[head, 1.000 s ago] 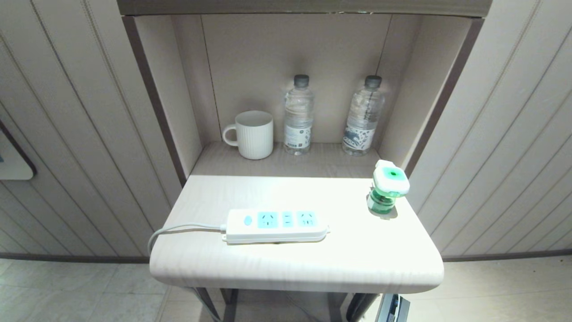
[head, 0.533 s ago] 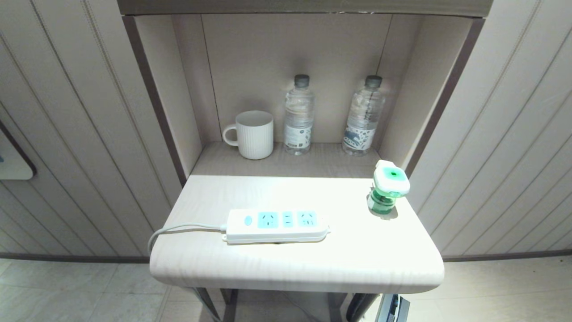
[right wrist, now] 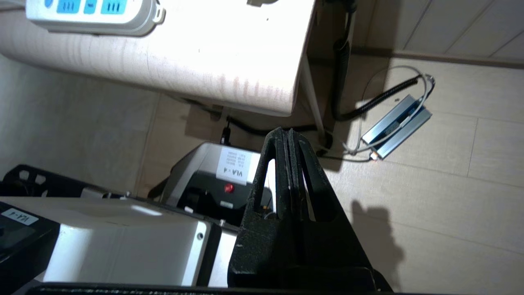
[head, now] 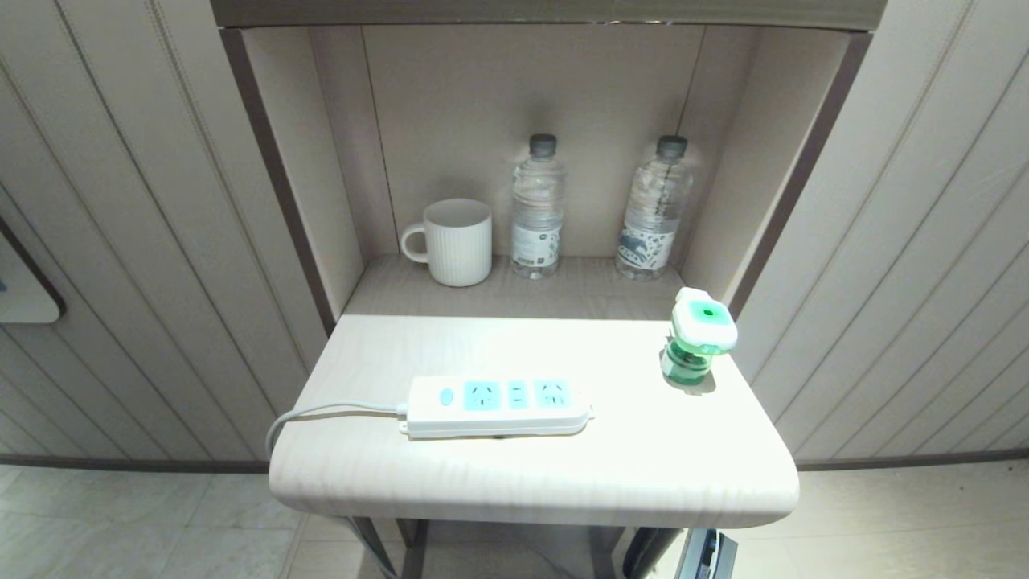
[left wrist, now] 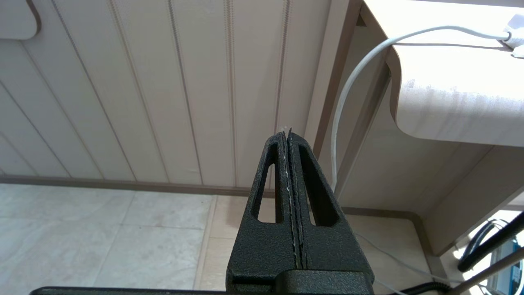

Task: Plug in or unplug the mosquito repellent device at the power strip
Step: Pick up the mosquito repellent liquid

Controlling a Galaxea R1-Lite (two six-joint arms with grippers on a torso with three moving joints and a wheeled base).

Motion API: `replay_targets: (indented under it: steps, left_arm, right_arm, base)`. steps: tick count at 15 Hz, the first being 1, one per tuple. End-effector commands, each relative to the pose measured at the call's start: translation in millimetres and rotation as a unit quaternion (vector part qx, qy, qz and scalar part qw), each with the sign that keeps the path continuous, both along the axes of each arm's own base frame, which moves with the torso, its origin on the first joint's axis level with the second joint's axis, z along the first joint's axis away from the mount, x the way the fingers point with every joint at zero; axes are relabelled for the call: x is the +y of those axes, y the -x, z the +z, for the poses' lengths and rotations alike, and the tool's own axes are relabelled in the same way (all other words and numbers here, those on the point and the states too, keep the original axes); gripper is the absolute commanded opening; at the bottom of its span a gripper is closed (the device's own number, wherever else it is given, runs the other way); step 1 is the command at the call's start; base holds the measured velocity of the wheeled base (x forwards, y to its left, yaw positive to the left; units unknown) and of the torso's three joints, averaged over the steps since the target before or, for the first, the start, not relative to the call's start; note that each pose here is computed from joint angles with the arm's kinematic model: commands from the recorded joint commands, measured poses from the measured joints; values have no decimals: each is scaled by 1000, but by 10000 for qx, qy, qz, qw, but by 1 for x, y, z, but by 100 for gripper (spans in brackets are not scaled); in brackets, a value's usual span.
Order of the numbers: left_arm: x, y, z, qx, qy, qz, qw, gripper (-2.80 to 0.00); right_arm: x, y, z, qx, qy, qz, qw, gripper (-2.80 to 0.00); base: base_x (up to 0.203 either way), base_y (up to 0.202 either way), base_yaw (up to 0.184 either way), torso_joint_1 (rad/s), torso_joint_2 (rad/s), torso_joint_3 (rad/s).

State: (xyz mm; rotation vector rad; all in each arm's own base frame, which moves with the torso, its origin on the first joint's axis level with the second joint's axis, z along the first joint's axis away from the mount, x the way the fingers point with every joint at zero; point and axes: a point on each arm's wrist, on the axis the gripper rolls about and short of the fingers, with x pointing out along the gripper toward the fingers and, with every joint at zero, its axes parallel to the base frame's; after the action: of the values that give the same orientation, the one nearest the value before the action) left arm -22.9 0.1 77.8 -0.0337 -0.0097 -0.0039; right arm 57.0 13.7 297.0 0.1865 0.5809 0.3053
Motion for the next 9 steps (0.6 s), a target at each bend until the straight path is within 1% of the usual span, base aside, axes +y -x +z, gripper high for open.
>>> replay_targets:
  steps: [1,3,6,7,9]
  left_arm:
    - [0,0,0,-20,-30,-3,10000,-280]
    - [0,0,0,-12,-30,-4,10000,-280]
    - [0,0,0,-20,-30,-4,10000,-280]
    - [0,0,0,-18,-30,-4,10000,-280]
    - [0,0,0,-13,-30,-4,10000,-280]
  right_arm:
    - [8,-32,-5,531,83,185,9984,-280]
    - [19,-53,-7,801,160,454,9956,-280]
    - [24,-68,-11,806,232,451,9955,-280]
    - [28,-75,-16,887,252,490,9945,-280]
    - [41,-94,-25,1106,318,725,9907,-280]
  base:
    - [0,0,0,0,0,0]
    - [0,0,0,0,0,0]
    - [0,0,0,0,0,0]
    - [0,0,0,0,0,0]
    - [0,0,0,0,0,0]
